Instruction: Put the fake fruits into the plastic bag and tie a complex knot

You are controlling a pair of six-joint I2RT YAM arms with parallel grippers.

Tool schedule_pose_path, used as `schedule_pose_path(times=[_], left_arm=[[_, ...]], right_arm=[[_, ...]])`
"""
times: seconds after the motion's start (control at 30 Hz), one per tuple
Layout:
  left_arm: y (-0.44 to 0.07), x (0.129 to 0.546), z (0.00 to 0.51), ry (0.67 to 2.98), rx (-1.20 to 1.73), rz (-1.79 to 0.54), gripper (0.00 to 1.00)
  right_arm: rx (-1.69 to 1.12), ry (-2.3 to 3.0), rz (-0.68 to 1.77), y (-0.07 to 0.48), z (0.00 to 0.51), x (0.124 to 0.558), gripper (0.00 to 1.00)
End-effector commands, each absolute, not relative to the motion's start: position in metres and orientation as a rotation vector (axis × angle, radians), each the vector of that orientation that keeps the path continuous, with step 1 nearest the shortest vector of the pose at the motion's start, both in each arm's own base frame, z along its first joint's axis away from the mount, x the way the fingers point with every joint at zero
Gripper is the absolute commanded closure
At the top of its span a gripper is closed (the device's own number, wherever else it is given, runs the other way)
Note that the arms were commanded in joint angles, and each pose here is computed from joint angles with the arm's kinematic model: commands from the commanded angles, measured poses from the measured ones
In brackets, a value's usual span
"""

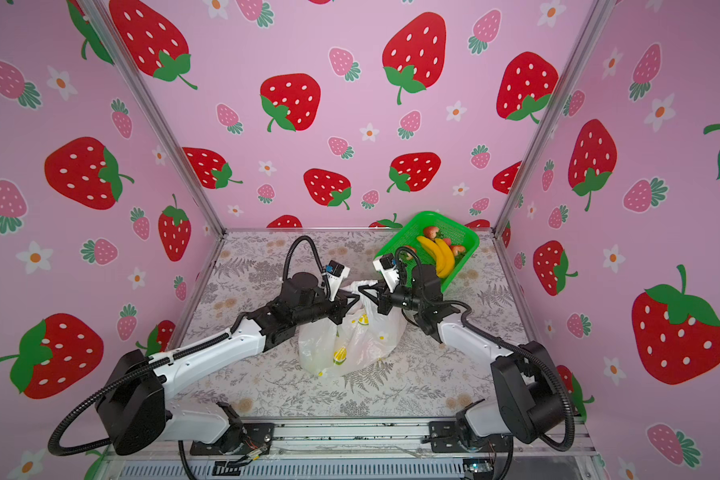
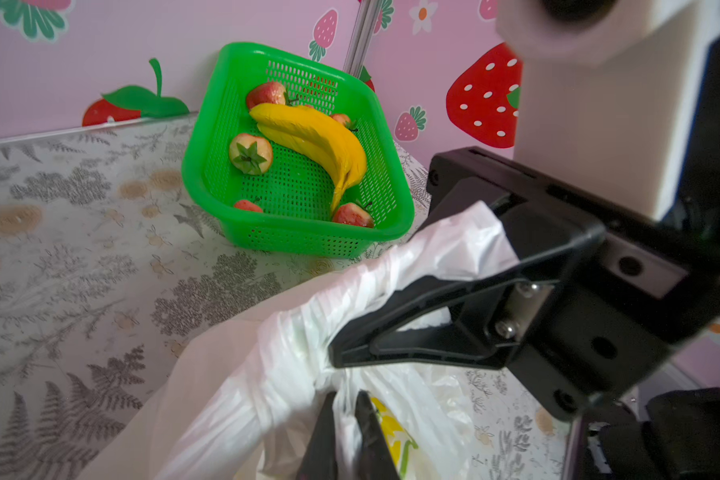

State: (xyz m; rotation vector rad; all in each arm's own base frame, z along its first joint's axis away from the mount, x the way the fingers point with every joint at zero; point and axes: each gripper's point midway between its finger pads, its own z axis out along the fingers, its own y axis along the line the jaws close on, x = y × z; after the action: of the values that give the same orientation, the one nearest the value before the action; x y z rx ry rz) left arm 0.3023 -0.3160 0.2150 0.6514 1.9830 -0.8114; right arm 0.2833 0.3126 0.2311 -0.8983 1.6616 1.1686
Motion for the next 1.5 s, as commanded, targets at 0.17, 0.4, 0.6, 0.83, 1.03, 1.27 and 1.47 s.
schedule_pose_path(times=[0.17, 0.4, 0.6, 0.83, 1.03, 1.27, 1.47], left_arm=[[-0.284, 0.290, 0.241, 1.967, 0.686, -0.675, 0.60], [-0.247, 0.293, 0.280, 1.929, 0.649, -0.684, 0.31], [-0.272, 0.291, 0.279, 1.970, 0.940, -0.800, 0.28], [-0.285, 0.292, 0.278, 1.914, 1.091, -1.015, 0.29], [-0.292, 0.291, 0.275, 1.882, 1.145, -1.058, 0.29], [-0.299, 0.299, 0.261, 1.920, 1.164, -1.093, 0.43], [-0.303, 0.301, 0.261, 1.921, 1.169, -1.111, 0.70]], right_arm=[[-0.981, 1.508, 1.069, 0.308, 0.258, 0.277, 1.00], [-1.128, 1.369, 1.015, 0.305, 0.265, 0.255, 1.00], [-1.215, 1.286, 1.024, 0.306, 0.271, 0.242, 1.00], [-1.234, 1.282, 1.038, 0.309, 0.268, 0.242, 1.00], [-1.235, 1.289, 1.043, 0.311, 0.267, 0.244, 1.00], [-1.229, 1.288, 1.045, 0.312, 0.271, 0.247, 1.00], [-1.216, 1.301, 1.048, 0.313, 0.272, 0.250, 1.00]])
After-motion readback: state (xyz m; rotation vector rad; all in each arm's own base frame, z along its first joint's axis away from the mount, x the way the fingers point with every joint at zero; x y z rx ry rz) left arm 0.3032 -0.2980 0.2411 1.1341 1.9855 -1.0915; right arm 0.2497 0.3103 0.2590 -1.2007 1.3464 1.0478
